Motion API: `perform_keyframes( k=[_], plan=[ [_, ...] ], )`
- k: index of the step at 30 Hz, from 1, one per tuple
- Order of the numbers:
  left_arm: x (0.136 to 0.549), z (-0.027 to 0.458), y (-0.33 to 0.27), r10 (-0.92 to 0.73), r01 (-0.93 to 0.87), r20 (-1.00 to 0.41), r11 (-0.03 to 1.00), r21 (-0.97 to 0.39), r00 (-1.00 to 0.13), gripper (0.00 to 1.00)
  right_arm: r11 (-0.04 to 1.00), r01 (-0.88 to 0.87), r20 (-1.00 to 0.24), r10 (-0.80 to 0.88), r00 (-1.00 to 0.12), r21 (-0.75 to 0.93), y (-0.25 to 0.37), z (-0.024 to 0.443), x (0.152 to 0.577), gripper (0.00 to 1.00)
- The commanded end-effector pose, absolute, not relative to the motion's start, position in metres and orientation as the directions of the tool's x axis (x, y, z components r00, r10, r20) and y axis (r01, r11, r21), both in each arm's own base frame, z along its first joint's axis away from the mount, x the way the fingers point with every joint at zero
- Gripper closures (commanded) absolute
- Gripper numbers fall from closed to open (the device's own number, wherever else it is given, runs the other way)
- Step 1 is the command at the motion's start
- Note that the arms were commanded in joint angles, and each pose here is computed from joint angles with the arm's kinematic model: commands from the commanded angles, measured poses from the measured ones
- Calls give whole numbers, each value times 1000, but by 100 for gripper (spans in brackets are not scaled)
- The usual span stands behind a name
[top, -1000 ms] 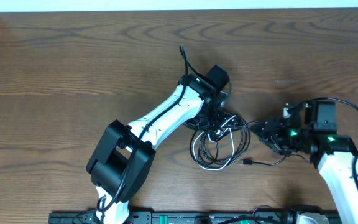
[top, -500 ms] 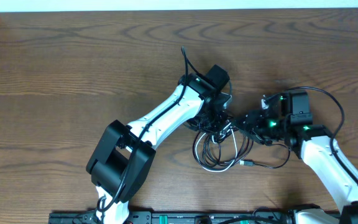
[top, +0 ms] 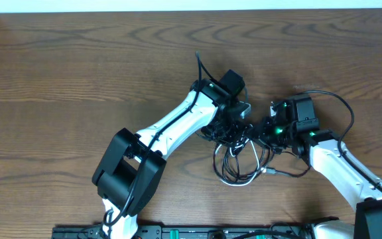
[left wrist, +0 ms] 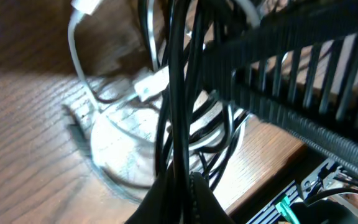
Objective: Untangle cables
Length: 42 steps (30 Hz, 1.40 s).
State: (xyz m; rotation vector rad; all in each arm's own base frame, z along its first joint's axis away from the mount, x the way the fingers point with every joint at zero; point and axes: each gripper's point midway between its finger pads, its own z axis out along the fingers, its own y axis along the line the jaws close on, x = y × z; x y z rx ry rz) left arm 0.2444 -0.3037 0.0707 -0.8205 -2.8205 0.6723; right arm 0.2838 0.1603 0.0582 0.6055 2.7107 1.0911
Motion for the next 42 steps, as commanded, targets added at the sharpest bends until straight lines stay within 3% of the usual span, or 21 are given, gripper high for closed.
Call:
perform_keyframes(
  k=[1,5,8,17,21,24,31,42],
  plan=[
    [250,70,-281,539,507,-1,793,-338,-843,93,656,231,-37,368,-929,719,160,64,284,99],
    [252,64,-256,532,512,48,833,-211,-845,93,607,136,-88,325,-942,783,157,90,284,99],
    [250,64,-252,532,512,60,836,-198,-845,92,565,88,-129,332,-935,820,149,112,286,99],
    [256,68,-256,532,518,21,831,-202,-846,92,293,-48,-154,351,-924,955,121,190,277,99],
    [267,65,-243,470,467,13,879,-100,-882,93,237,-95,-180,368,-912,967,104,204,276,99],
    [274,65,-226,405,405,13,914,2,-914,92,256,-105,-205,408,-890,961,89,203,280,99],
    [283,85,-216,371,372,-41,928,-8,-928,93,378,-18,-203,455,-867,926,73,172,277,99],
    [300,188,-218,273,342,-378,931,-128,-885,93,580,132,-177,445,-878,804,57,122,257,99]
  ],
)
